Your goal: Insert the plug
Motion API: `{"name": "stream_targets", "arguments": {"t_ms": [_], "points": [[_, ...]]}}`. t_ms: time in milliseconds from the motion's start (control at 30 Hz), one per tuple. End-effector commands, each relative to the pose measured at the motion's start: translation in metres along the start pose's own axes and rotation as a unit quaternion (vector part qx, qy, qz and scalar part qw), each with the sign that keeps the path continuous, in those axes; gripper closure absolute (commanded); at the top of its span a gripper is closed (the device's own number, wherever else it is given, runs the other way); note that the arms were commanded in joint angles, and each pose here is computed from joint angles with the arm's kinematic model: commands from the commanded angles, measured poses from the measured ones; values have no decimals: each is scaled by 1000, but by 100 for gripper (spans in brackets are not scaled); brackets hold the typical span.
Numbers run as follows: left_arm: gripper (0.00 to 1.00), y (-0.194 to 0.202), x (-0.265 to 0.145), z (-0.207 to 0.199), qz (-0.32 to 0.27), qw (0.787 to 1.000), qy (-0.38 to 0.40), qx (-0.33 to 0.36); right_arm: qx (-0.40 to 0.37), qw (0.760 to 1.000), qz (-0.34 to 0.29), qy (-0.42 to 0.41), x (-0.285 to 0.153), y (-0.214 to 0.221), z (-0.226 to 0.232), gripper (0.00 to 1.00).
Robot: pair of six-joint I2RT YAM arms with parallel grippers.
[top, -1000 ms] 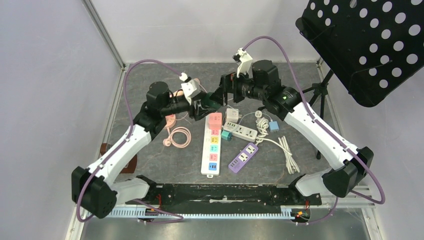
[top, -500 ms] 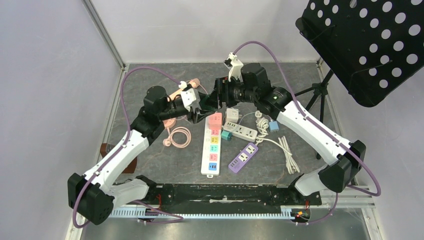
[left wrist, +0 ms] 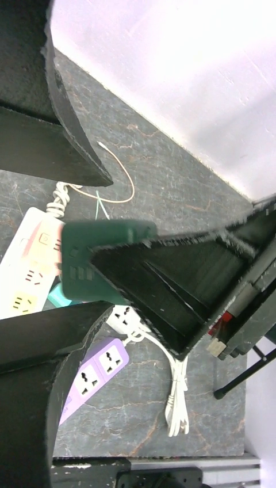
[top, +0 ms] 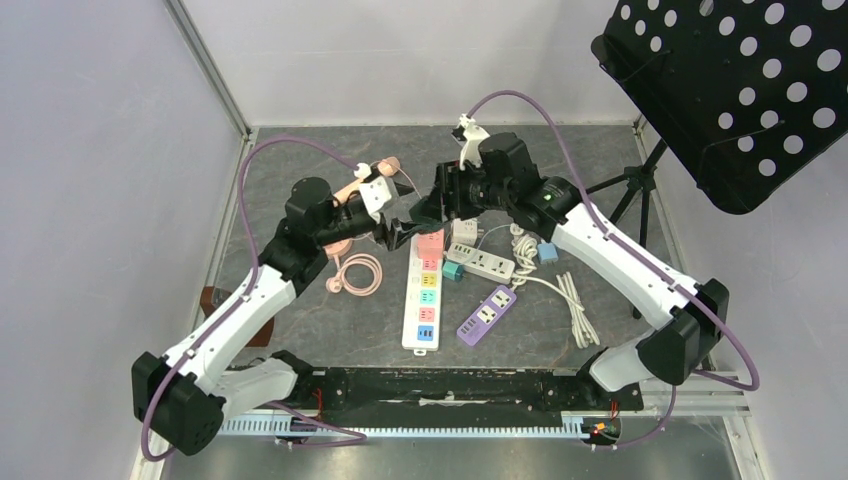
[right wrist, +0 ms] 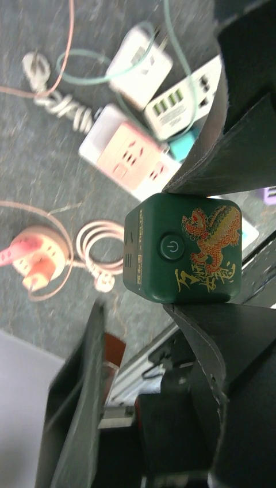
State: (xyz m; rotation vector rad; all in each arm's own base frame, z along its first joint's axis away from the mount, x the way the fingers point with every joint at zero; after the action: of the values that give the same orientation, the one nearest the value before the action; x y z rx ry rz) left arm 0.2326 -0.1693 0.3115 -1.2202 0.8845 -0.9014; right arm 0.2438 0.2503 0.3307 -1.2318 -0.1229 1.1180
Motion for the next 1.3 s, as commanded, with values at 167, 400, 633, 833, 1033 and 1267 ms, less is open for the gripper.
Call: {"name": "stream_targets", "arguments": {"t_ms": [167,400,633,833,1033,1267], "points": [[20,-16,-36,-16,-131,981,-132,-51,-98,990,49,91,-64,40,-57,100],[19,7,-41,-26,-114,975,-145,-121,-198,965,157,65,-78,125,-83,100],[19,26,-39,-29,-90,973,-146,-151,-209,955,209,35,-72,164,-94,100],[20,34,-34,-26,-73,973,-149,-158,-219,954,204,11,-62,173,-92,100],[20,37,-32,-24,-60,974,-154,-155,-231,957,176,6,-53,169,-83,100],[20,43,-31,-23,-45,974,-157,-156,-198,964,170,56,-54,172,-82,100]]}}
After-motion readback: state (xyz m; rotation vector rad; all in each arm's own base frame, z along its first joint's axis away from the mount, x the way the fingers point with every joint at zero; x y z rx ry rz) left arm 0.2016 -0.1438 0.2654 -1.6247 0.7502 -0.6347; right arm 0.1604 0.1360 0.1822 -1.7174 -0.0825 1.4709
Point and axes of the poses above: each gripper's point midway between its finger pads, its own x axis out along the fingers, its own z axis along the line the jaws close on, y = z × x, the point moved 10 cm from there along -x, back along the fingers, and after that the axes turned 7 degrees about -x, right-handed, at the moved point
